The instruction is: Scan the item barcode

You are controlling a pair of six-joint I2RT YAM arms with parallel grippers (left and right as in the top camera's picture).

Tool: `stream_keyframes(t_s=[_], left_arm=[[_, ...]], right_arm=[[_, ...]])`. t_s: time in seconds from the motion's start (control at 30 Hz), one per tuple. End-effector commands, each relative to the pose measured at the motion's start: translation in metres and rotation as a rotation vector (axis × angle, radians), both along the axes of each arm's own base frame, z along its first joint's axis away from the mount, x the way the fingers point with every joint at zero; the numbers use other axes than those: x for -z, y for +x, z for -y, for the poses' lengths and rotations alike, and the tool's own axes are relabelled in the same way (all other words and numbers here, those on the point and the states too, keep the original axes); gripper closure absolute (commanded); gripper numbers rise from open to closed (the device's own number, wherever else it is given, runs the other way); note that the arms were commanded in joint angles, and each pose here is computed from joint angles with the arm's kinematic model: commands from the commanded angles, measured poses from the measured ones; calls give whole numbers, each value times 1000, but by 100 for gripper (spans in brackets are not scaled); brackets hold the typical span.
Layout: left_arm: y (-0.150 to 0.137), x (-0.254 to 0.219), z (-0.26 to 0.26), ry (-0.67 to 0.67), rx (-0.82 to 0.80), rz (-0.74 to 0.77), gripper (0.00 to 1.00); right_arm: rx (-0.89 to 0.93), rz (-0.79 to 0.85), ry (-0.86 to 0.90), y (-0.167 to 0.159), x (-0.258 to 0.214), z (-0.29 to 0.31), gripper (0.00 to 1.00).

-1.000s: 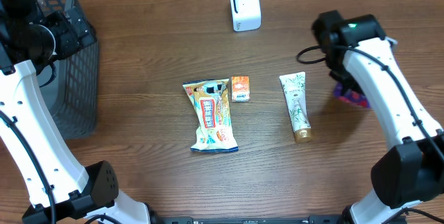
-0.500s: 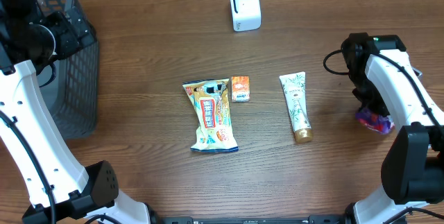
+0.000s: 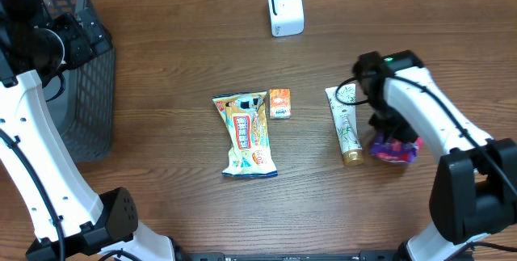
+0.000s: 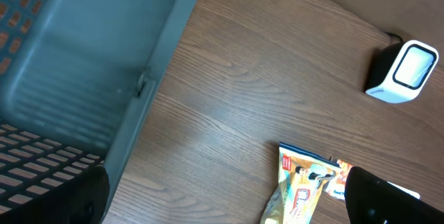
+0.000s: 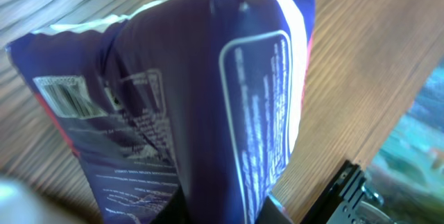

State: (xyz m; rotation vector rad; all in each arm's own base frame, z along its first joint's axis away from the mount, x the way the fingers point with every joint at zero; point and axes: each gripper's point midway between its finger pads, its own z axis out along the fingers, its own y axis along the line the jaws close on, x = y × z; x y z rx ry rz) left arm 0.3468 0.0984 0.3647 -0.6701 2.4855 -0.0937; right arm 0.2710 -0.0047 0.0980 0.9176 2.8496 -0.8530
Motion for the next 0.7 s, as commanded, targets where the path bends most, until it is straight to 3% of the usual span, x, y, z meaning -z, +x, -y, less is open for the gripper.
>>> stream_keyframes(t_s=[0.0,0.37,0.6,0.67], left_arm=[[-5,-4,-3,16,0,6,0],[-5,-4,-3,16,0,6,0],[-5,-4,-3,16,0,6,0],[-5,-4,-3,16,0,6,0]], right_arm=[[-85,-24,27,-3,3,-24,83],[-232,16,135,0,-2,-91,72],[-363,78,527,21,0,-176,65],[-384,99,612,26,0,-195,58]])
